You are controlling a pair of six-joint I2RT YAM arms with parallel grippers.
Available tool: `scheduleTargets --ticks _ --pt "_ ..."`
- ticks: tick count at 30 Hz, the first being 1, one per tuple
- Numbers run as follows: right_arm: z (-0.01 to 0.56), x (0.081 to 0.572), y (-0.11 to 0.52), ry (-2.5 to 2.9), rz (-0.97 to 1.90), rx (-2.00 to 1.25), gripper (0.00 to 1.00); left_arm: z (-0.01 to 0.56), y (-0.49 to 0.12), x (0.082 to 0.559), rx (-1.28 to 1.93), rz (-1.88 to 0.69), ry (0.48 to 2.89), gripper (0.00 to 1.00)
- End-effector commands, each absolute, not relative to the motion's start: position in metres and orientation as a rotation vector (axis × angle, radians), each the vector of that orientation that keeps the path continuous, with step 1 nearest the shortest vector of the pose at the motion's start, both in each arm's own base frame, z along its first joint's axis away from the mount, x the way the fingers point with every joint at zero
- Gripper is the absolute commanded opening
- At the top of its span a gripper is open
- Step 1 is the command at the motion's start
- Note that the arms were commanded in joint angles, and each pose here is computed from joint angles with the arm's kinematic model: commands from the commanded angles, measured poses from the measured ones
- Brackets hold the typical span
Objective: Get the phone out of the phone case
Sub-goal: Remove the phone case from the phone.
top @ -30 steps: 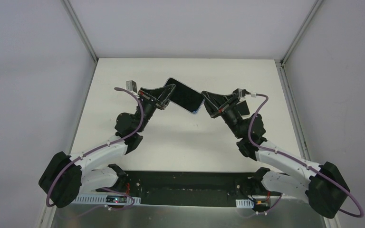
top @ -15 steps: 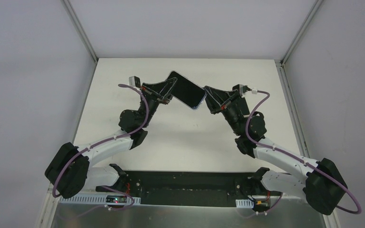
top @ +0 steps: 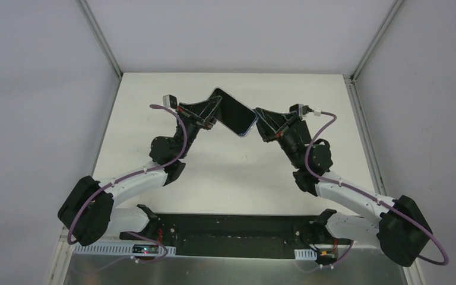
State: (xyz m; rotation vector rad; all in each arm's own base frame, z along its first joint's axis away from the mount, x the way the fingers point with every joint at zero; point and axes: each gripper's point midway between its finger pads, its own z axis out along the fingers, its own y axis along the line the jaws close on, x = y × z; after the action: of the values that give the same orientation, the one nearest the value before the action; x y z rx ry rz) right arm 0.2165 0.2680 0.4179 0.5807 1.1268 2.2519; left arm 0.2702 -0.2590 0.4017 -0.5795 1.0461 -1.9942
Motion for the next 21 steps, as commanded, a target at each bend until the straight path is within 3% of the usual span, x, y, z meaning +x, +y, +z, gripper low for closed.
scheduleTargets --ticks 1,10,17,21 --pt "0.465 0.156 0.268 1.039 2.476 0.224 0.0 0.362 -0.303 0.254 -0.458 -1.996 1.314 0.0" --pt "0.437 0.164 0.261 1.121 2.42 0.219 0.01 0.371 -0.295 0.247 -0.431 -2.002 1.285 0.0" --pt "0.415 0.172 0.255 1.183 2.381 0.236 0.35 0.388 -0.286 0.241 -0.416 -2.005 1.227 0.0" --pt "0.396 0.181 0.252 1.234 2.351 0.277 0.47 0.398 -0.28 0.237 -0.404 -2.006 1.19 0.0"
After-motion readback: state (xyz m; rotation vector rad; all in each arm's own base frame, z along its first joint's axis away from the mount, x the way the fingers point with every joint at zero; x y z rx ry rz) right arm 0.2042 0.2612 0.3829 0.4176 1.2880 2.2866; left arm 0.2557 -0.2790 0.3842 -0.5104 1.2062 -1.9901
